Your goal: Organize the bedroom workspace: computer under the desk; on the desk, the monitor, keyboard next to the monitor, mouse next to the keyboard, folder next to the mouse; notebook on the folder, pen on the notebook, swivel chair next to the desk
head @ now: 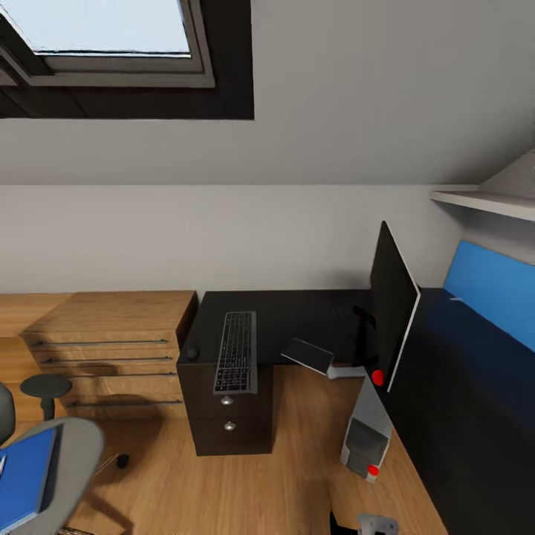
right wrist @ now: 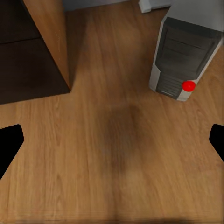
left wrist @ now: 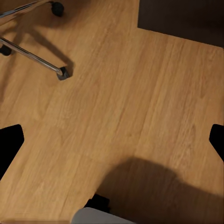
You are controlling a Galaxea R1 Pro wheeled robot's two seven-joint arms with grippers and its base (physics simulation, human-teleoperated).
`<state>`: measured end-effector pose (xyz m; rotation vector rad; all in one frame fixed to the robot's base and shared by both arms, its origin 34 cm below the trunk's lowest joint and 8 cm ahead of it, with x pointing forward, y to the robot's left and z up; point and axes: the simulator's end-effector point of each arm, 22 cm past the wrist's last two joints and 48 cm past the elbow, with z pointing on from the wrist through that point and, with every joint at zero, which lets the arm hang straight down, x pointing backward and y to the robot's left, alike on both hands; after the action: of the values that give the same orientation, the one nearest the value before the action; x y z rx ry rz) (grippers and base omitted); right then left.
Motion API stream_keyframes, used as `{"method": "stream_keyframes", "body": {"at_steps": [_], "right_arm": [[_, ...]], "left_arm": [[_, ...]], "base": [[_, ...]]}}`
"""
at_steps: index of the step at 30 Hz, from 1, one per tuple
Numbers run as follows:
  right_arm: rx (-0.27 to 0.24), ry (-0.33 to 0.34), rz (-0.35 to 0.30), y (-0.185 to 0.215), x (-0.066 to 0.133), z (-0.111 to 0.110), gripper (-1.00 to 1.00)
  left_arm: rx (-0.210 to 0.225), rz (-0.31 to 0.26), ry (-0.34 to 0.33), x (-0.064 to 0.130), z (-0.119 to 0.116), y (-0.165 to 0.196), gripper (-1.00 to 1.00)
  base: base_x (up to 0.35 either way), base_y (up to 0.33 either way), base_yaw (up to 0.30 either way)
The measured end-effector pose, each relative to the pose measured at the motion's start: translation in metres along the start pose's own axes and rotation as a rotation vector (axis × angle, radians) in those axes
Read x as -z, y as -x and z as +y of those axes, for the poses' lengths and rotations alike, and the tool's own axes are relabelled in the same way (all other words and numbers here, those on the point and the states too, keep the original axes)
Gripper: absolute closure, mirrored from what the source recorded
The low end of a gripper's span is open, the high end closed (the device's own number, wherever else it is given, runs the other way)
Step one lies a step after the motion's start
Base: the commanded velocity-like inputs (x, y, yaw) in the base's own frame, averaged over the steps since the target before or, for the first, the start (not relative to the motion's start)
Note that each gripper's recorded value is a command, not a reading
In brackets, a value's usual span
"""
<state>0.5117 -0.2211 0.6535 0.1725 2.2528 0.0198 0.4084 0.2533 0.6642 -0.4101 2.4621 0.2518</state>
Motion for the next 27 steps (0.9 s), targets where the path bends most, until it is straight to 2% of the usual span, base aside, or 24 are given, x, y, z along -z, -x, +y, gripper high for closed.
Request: {"method": "stream_keyframes", "body": {"at_steps": [12, 15, 20, 27], "right_arm": [[-0.002, 0.003, -0.001, 0.009, 0.011, 0.003, -1.00], [0.000, 0.004, 0.000, 0.011, 0.014, 0.003, -1.00], [-0.001, 0.003, 0.002, 0.013, 0.018, 0.004, -1.00], [-0.001, 0.001, 0.002, 0.017, 0.024, 0.003, -1.00]], "left_arm": [[0.001, 0.000, 0.000, 0.013, 0.002, 0.006, -1.00], [0.000, 0.001, 0.000, 0.016, 0.002, 0.008, -1.00], [-0.001, 0.003, 0.000, 0.020, 0.003, 0.009, -1.00], [-0.001, 0.004, -0.001, 0.027, 0.004, 0.012, -1.00]], "base": [[-0.016, -0.004, 0.211], [-0.190, -0.073, 0.216], [-0.161, -0.062, 0.078], [-0.030, -0.012, 0.014]]}}
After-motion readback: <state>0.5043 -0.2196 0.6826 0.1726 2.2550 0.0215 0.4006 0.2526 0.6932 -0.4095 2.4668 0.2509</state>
